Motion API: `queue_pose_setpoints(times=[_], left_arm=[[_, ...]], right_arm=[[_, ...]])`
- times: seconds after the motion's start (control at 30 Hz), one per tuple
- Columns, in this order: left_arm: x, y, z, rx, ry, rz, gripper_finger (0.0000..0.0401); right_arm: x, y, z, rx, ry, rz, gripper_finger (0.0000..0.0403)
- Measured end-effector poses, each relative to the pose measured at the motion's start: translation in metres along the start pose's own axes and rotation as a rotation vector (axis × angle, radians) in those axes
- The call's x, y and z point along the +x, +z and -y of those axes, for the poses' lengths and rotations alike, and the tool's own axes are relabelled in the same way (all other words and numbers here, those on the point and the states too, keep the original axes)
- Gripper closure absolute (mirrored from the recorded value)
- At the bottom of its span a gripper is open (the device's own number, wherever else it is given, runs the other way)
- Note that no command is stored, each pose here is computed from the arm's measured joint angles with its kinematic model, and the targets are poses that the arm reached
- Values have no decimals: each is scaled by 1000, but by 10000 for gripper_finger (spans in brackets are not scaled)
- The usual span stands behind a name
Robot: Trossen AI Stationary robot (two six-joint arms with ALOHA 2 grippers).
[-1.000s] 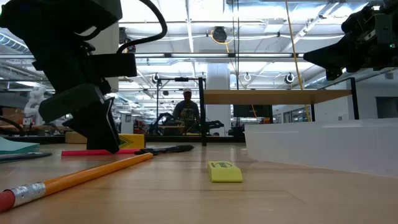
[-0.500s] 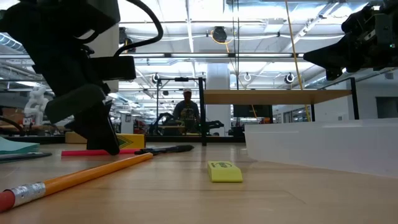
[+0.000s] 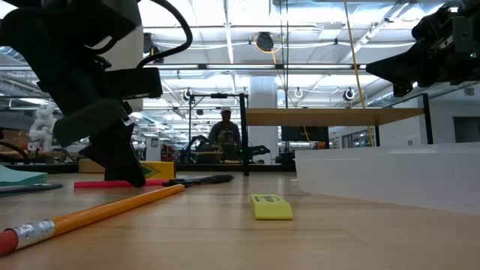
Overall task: Pack school essentials
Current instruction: Put the pink pencil into the purple supply box
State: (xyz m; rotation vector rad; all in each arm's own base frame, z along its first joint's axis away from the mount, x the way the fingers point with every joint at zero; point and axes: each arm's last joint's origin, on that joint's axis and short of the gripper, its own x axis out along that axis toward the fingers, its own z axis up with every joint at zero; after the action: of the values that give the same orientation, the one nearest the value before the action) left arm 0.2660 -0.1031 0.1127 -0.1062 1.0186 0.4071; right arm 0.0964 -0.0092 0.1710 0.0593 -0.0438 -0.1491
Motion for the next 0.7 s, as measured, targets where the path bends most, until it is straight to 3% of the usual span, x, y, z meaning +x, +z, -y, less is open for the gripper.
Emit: queue_pose_setpoints(times=[0.33, 0.7], left_arm=[[0, -1, 0, 12, -6, -13, 349], [1, -2, 0, 40, -2, -14, 379]], right_arm=[[0, 0, 0, 0, 0, 0, 403], [0, 0, 0, 0, 0, 0, 403]])
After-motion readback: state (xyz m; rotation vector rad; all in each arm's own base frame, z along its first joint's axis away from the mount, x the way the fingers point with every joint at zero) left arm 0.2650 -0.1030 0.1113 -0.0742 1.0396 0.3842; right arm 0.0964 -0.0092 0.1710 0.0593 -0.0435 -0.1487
